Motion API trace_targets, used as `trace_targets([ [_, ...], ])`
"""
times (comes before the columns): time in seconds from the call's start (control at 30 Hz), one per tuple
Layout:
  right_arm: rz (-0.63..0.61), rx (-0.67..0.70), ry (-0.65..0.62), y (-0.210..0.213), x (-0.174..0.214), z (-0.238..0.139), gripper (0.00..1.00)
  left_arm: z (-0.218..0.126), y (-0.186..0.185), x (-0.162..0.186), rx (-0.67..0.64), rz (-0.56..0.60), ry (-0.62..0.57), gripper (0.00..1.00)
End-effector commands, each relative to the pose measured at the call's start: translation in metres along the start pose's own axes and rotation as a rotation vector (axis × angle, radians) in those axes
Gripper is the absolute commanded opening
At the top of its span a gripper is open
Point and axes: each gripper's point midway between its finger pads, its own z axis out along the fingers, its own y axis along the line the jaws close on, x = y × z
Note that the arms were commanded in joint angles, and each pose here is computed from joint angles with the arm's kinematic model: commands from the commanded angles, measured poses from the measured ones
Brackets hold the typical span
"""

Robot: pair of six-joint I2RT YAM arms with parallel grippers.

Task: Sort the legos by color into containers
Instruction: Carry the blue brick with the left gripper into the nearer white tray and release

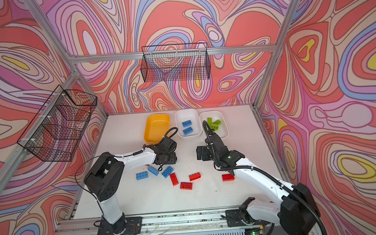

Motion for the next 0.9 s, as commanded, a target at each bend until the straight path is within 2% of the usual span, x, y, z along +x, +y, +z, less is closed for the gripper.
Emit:
trace_targets([
  [0.0,-0.012,-0.019,-0.017,0.001,0.0,-0.007,0.98,0.007,0.014,0.021,-0.089,-0.003,0.073,0.63],
  [0.17,-0.009,-0.043,-0.028,0.004,0.0,-0.015,0.98,0.006,0.014,0.021,-0.111,-0.009,0.078,0.47],
  [0.43,-0.011,-0.045,-0.035,0.002,0.0,-0.025,0.98,-0.003,0.014,0.016,-0.119,-0.009,0.061,0.39],
  [0.87,0.006,-0.046,-0.053,0.002,-0.007,-0.035,0.98,-0.015,0.005,-0.001,-0.096,0.013,0.031,0.38],
])
